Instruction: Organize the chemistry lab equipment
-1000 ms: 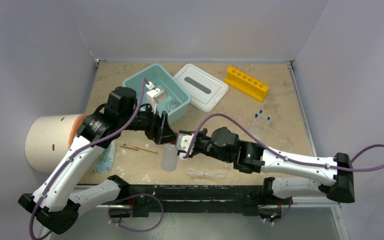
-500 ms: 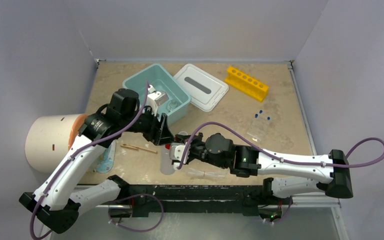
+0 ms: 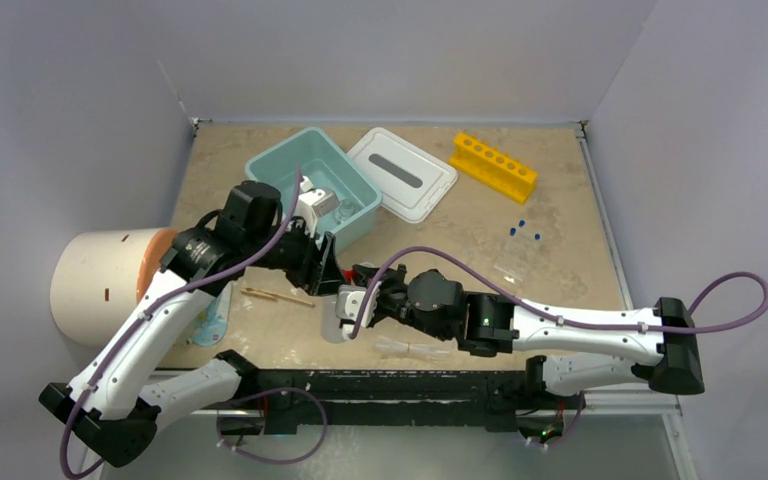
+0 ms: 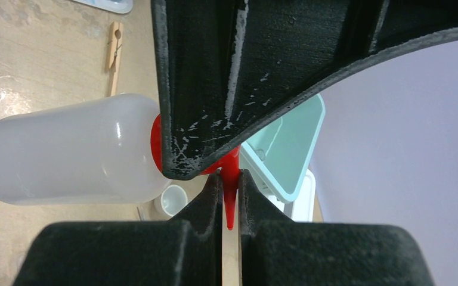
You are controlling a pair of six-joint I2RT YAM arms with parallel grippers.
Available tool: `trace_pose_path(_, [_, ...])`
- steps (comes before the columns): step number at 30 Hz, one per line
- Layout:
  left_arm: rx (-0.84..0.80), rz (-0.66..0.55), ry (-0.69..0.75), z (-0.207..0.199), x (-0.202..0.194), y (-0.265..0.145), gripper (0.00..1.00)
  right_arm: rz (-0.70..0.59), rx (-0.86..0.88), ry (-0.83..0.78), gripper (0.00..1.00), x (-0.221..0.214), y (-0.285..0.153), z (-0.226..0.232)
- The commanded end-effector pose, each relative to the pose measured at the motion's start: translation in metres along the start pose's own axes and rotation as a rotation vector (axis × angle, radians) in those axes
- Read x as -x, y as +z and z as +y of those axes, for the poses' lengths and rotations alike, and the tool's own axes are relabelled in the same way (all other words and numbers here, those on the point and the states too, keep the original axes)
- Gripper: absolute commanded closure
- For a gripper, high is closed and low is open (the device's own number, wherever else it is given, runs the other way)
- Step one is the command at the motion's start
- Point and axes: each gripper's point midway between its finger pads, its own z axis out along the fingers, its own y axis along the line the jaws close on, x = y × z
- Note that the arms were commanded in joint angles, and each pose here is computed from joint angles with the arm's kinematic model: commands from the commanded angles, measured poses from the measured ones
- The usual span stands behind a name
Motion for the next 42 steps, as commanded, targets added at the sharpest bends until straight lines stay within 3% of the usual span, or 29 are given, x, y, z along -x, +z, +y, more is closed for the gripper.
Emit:
trace_pose_path(1, [-0.03,0.002,0.029,-0.005,-0.002,0.0,0.44,-0.069,-0.103,0.022,1.0,0.03,-0.003,-0.032])
trace_pose_path(5, [-0.032,0.01,0.028,-0.004,-0.002,0.003,0.45,-0.065,-0.104,0.018,1.0,0.029,-0.001,-0.031])
trace_pose_path(10, [-0.032,0.03,0.031,-0.002,-0.003,0.008,0.54,-0.064,-0.095,0.014,1.0,0.03,0.002,-0.028])
trace_pose_path(14, [-0.021,0.039,0.036,-0.001,-0.004,0.01,0.73,-0.057,-0.095,0.012,1.0,0.029,0.003,-0.028])
trace_pose_path(18, [-0.007,0.039,0.04,0.001,-0.005,0.01,1.0,-0.05,-0.102,0.019,1.0,0.027,0.004,-0.028])
trace_pose_path(21, [0.014,0.03,0.047,0.003,-0.003,0.009,1.0,-0.041,-0.109,0.03,1.0,0.025,0.004,-0.029])
trace_pose_path(25, [0.084,0.006,0.049,0.014,0.001,0.007,1.0,-0.028,-0.154,0.094,0.68,0.022,-0.004,-0.036])
trace_pose_path(27, [0.138,-0.018,0.05,0.021,0.005,0.004,1.0,-0.032,-0.175,0.122,0.57,0.02,-0.012,-0.04])
trace_pose_path(31, [0.254,-0.112,0.048,0.032,0.027,-0.009,1.0,-0.047,-0.201,0.134,0.57,0.016,-0.034,-0.049])
trace_pose_path(36, [0.373,-0.318,0.09,0.034,0.083,-0.036,1.0,-0.084,-0.291,0.175,0.57,0.01,-0.069,-0.068])
trace_pose_path(37, [0.409,-0.36,0.104,0.036,0.096,-0.042,1.0,-0.099,-0.3,0.287,0.41,0.01,-0.072,-0.067])
trace_pose_path(38, [0.447,-0.399,0.119,0.04,0.108,-0.048,1.0,-0.114,-0.308,0.39,0.31,0.01,-0.076,-0.066])
trace_pose_path(42, [0.577,-0.539,0.171,0.055,0.152,-0.062,1.0,-0.129,-0.362,0.509,0.3,0.004,-0.089,-0.073])
